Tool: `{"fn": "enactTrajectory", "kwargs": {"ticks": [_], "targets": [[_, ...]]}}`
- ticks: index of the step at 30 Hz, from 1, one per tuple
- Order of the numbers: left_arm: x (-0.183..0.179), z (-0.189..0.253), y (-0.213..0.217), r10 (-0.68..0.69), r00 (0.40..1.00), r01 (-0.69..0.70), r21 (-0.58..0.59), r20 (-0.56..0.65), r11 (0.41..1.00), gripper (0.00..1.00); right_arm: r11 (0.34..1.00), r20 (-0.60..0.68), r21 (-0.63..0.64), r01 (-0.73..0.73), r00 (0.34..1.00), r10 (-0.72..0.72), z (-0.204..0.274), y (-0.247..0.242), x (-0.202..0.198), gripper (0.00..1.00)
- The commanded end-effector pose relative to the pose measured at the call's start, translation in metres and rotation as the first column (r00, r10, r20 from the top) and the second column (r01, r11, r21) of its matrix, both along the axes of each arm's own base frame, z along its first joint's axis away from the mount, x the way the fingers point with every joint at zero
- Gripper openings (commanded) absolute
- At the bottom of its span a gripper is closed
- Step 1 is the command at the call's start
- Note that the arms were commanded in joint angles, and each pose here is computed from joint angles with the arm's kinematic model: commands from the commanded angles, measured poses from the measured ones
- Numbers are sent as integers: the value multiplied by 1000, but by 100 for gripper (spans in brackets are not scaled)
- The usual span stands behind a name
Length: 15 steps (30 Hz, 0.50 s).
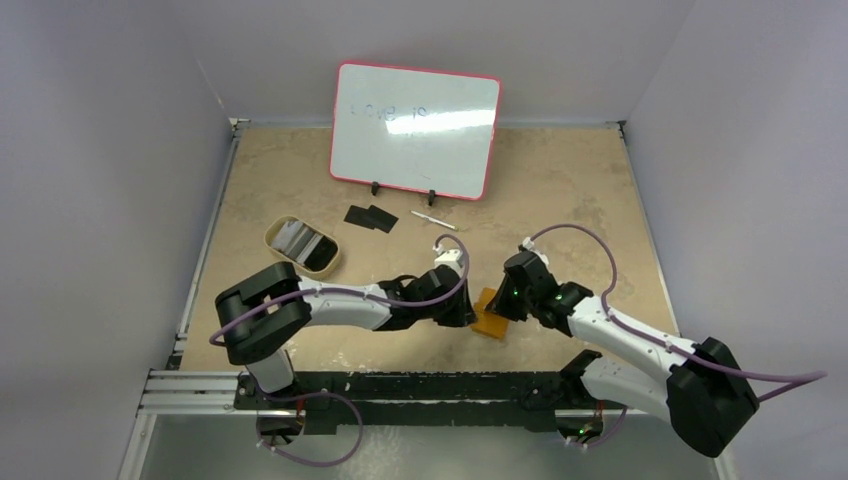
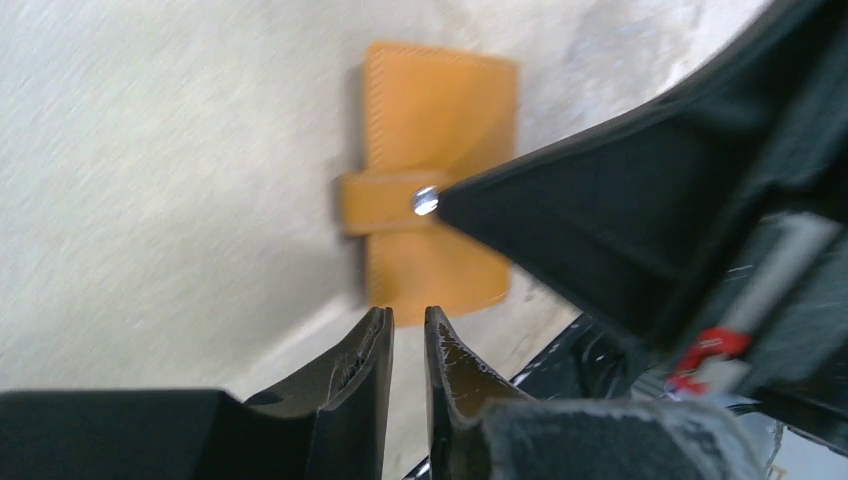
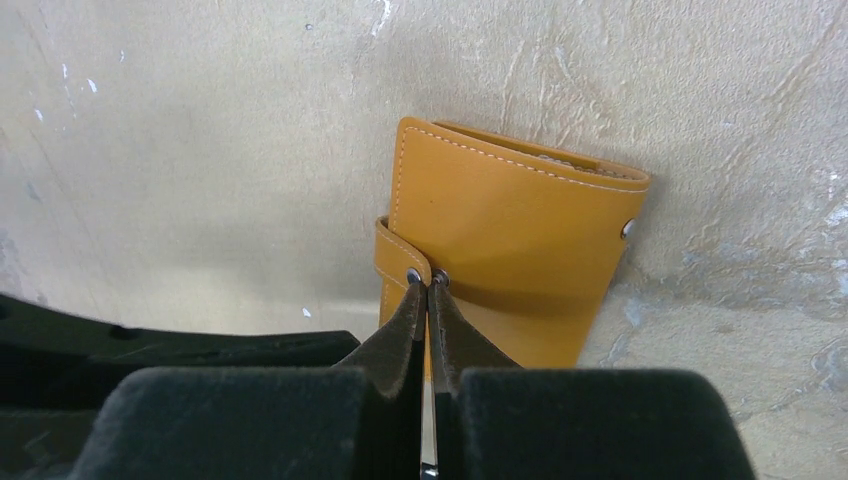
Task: Put the credit cards into the card holder
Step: Close the card holder at the center of the board.
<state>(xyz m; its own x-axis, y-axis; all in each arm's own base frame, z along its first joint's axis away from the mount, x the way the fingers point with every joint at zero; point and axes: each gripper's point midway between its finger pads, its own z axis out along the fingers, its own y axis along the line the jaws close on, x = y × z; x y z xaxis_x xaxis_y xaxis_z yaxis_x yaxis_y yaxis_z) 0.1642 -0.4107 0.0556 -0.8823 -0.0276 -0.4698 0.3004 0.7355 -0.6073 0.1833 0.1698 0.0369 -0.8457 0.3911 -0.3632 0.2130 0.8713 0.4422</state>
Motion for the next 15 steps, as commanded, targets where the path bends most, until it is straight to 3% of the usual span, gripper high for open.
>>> {"fn": "enactTrajectory", "kwargs": {"ticks": [1,9,15], "targets": [[-3,4,11,45,999,-45,-64,-3,997,20,999,22,-6,31,999,-31,3,-5,4,0],[1,0,-2,17,1000,-15,-82,27,996,33,1000,16,-2,17,1000,-17,0,-2,3,0],[1,-13,-5,19,1000,-19,-66,5,998,35,1000,20,2,18,1000,-18,0,-3,2,0]]}}
